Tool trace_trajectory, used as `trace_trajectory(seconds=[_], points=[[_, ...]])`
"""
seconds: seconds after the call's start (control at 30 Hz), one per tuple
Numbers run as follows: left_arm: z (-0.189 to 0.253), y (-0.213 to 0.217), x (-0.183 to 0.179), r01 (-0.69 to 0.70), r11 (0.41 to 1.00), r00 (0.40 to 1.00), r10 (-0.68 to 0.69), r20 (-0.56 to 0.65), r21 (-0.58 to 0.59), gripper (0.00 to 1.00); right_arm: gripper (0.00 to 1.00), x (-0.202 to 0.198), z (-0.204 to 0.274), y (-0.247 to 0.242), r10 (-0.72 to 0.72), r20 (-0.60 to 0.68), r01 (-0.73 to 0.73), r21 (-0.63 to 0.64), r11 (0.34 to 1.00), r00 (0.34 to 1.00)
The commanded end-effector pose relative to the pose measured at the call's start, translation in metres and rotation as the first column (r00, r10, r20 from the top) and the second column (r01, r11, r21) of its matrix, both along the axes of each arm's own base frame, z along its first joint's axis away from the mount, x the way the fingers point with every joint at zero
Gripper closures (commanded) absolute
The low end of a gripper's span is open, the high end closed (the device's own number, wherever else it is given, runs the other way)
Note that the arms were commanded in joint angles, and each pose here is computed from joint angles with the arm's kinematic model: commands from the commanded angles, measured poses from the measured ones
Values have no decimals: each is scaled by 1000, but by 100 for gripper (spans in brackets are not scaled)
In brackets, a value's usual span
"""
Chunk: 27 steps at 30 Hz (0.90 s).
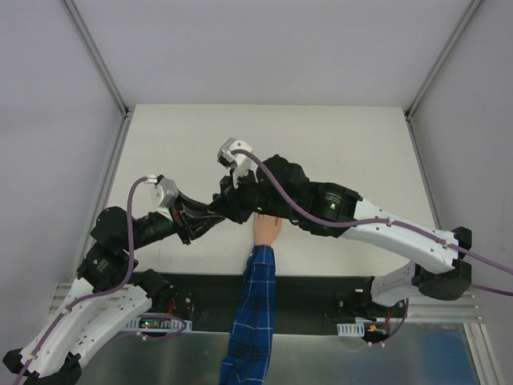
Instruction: Paint the nails
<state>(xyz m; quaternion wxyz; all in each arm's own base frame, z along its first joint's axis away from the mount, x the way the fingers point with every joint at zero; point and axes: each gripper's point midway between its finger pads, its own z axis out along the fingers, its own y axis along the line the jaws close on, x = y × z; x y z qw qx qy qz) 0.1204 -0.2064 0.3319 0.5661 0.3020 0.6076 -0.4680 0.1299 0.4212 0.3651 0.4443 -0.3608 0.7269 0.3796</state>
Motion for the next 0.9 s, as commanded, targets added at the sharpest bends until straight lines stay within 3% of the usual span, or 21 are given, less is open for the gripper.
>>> trace_trajectory(seconds=[0.0,0.03,0.07,0.2,0.37,0.47,0.5,0.57,0.6,0.7,0.87], points=[[37,-15,-77,451,892,888,-447,112,-16,100,100,-103,13,-11,676,147,-691,114,713,722],[33,-14,-93,540,842,840,-537,84,-16,100,100,-109,22,-16,695,146,-709,179,682,704],[44,-13,-97,560,828,820,-549,159,-26,100,100,-111,21,-15,709,137,-720,199,664,692],[48,-14,-89,516,855,849,-504,159,-51,100,100,-113,28,-10,704,141,-715,227,661,696],[51,-15,-76,441,895,891,-426,160,-71,100,100,-99,30,-9,625,127,-637,212,741,770],[48,-16,-70,411,909,905,-398,153,-68,100,82,-88,26,-10,563,91,-569,190,800,821],[45,-16,-66,396,916,912,-384,145,-60,100,62,-83,28,-12,535,86,-540,193,819,841],[43,-15,-61,365,929,923,-354,149,-57,100,49,-72,29,-12,470,80,-476,189,859,879],[41,-15,-54,324,945,937,-312,157,-54,100,37,-68,29,-16,445,73,-451,184,873,892],[32,-10,-37,217,975,963,-206,174,-47,100,22,-59,27,-21,394,81,-402,169,900,916],[25,-2,-20,98,994,981,-88,175,-44,100,16,-42,28,-28,289,58,-294,127,947,956]])
